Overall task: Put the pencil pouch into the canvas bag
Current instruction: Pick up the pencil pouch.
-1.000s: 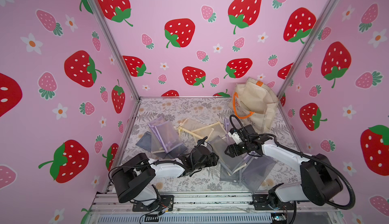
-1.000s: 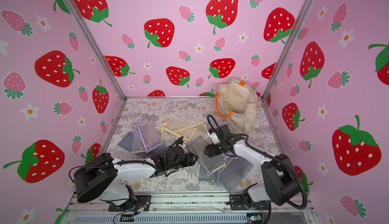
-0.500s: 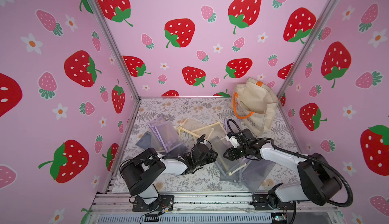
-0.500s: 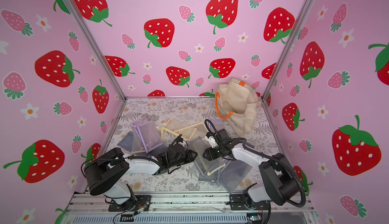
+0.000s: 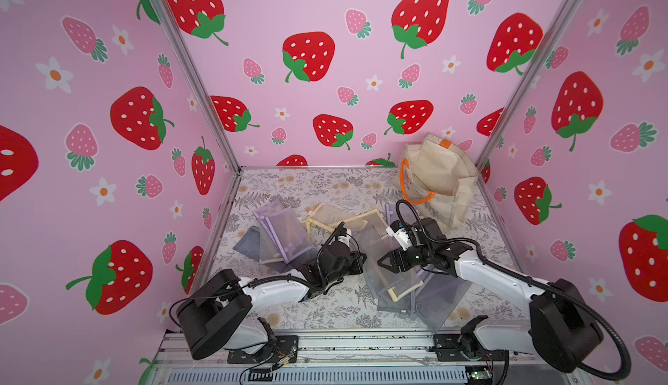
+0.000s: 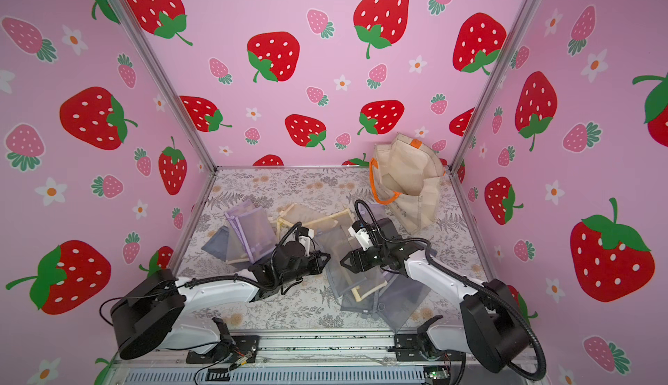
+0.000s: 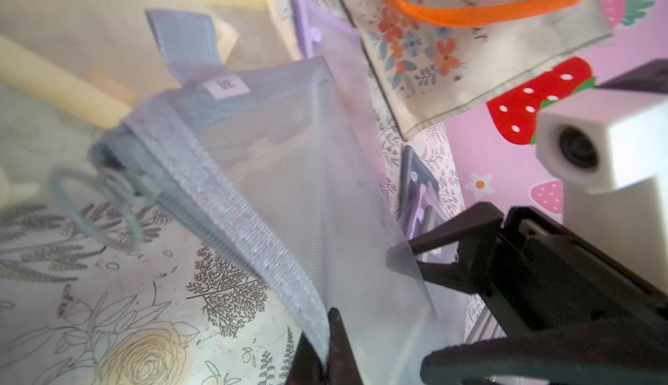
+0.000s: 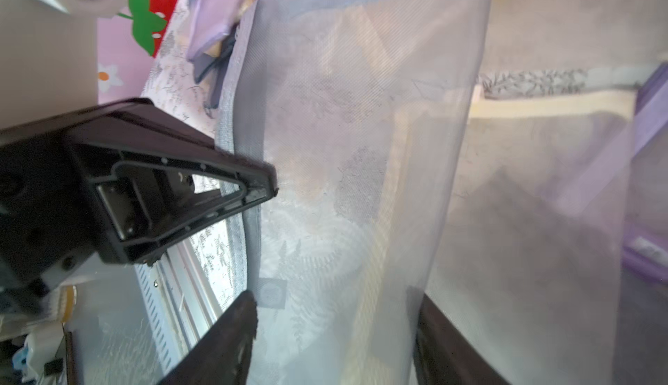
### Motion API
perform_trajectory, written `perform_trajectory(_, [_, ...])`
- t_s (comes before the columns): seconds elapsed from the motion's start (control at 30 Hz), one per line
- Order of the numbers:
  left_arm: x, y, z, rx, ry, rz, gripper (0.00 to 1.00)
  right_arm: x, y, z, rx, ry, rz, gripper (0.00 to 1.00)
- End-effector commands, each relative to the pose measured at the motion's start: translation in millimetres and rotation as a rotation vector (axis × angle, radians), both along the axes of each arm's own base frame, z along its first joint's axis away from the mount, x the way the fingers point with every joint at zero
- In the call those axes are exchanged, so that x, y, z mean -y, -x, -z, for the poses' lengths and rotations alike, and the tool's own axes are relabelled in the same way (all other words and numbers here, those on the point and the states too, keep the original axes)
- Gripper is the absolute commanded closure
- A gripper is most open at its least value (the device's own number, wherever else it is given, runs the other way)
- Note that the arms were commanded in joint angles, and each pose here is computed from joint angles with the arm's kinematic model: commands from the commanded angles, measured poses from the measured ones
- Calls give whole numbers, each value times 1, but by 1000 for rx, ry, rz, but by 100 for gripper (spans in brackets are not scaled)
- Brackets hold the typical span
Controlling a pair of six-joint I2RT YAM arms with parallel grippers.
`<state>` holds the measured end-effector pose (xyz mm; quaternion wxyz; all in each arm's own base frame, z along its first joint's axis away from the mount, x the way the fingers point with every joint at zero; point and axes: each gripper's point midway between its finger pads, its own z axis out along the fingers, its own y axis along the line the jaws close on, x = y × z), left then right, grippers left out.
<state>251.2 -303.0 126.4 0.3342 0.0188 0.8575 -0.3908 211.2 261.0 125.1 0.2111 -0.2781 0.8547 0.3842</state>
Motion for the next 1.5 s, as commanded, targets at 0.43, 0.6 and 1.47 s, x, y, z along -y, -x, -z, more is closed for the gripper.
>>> perform_trajectory(0.43, [-7,53,-141,459,82,334,100,-2,18,-147,214,-464,-202,14])
perform_trajectory(0.6, [-4,50,-146,466,97,327,100,-11,32,-148,217,-478,-262,22])
perform_trajectory(1.47, [-28,19,-115,407,-42,141,35,2,-5,-158,314,-242,-110,100])
